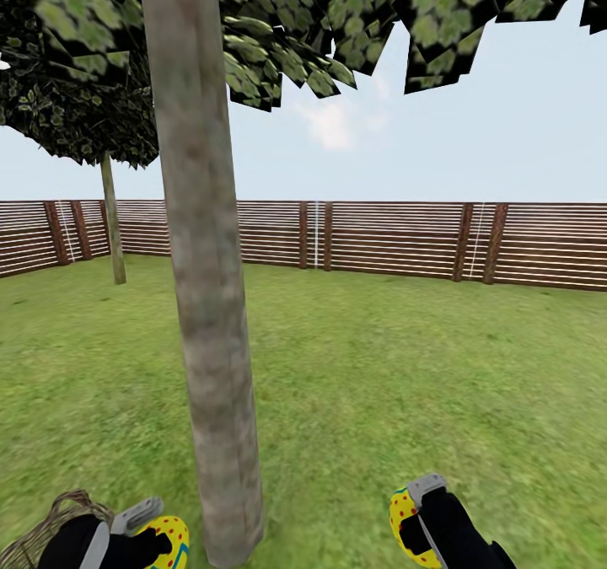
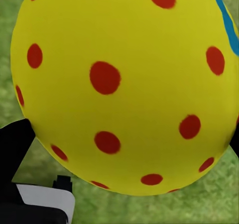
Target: Take the three Easter eggs out of the wicker basket on the lawn in the garden, then place them on the lawn next to a single tree (choose any tree) so that all three eggs are next to the same tree and none are left in the basket.
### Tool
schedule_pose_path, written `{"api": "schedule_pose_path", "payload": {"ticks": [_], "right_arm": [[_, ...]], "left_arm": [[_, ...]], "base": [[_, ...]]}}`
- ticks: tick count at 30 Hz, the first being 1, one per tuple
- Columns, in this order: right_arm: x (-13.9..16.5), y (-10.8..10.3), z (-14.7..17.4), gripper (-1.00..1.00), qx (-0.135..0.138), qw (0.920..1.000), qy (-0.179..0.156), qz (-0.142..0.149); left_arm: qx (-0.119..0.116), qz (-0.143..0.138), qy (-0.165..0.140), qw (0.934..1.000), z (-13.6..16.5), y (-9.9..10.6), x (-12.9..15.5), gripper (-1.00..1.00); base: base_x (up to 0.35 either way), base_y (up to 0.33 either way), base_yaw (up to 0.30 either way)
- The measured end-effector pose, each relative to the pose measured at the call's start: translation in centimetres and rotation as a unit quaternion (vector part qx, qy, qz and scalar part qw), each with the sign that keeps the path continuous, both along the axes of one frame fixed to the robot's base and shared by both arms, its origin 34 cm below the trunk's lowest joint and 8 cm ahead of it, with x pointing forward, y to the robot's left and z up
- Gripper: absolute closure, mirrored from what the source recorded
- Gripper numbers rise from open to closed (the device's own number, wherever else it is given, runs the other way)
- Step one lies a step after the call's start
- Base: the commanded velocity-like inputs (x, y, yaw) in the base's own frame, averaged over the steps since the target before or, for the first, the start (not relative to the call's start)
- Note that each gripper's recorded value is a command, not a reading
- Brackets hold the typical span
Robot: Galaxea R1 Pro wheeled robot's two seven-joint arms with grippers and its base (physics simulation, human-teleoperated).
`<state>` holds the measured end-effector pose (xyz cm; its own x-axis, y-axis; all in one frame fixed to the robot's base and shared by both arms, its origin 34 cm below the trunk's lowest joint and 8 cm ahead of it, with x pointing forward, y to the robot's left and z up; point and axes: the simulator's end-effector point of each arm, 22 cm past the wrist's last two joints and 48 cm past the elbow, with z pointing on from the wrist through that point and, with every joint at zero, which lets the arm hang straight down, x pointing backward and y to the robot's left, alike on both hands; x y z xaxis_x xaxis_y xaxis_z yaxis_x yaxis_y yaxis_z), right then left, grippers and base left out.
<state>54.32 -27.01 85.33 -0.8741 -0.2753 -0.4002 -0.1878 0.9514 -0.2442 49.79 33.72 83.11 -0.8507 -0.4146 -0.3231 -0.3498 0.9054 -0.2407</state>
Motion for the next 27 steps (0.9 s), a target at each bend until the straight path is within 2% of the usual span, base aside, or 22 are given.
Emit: {"api": "schedule_pose_path", "payload": {"ticks": [7, 14, 24, 27], "right_arm": [[0.3, -0.2, -0.5, 1.00, 0.004, 1.0000, 0.000, -0.002], [0.5, -0.2, -1.1, 1.00, 0.003, 1.0000, 0.000, -0.003], [0.9, 0.0, -2.0, 1.00, -0.002, 1.0000, -0.001, 0.000], [1.0, -0.3, -2.3, 1.00, -0.001, 1.0000, -0.001, -0.002]], "left_arm": [[0.005, 0.001, 0.004, 1.0000, -0.6, 0.7, 0.1, 1.00], [0.003, -0.003, 0.006, 1.0000, -1.4, 0.1, 0.2, 1.00], [0.002, -0.006, 0.014, 0.9999, -2.9, -0.3, 0.1, 1.00], [0.002, -0.006, 0.014, 0.9999, -3.2, -0.3, 0.3, 1.00]], "base": [[0.000, 0.000, 0.000], [0.000, 0.000, 0.012], [-0.050, 0.000, 0.271], [-0.232, -0.063, 0.126]]}}
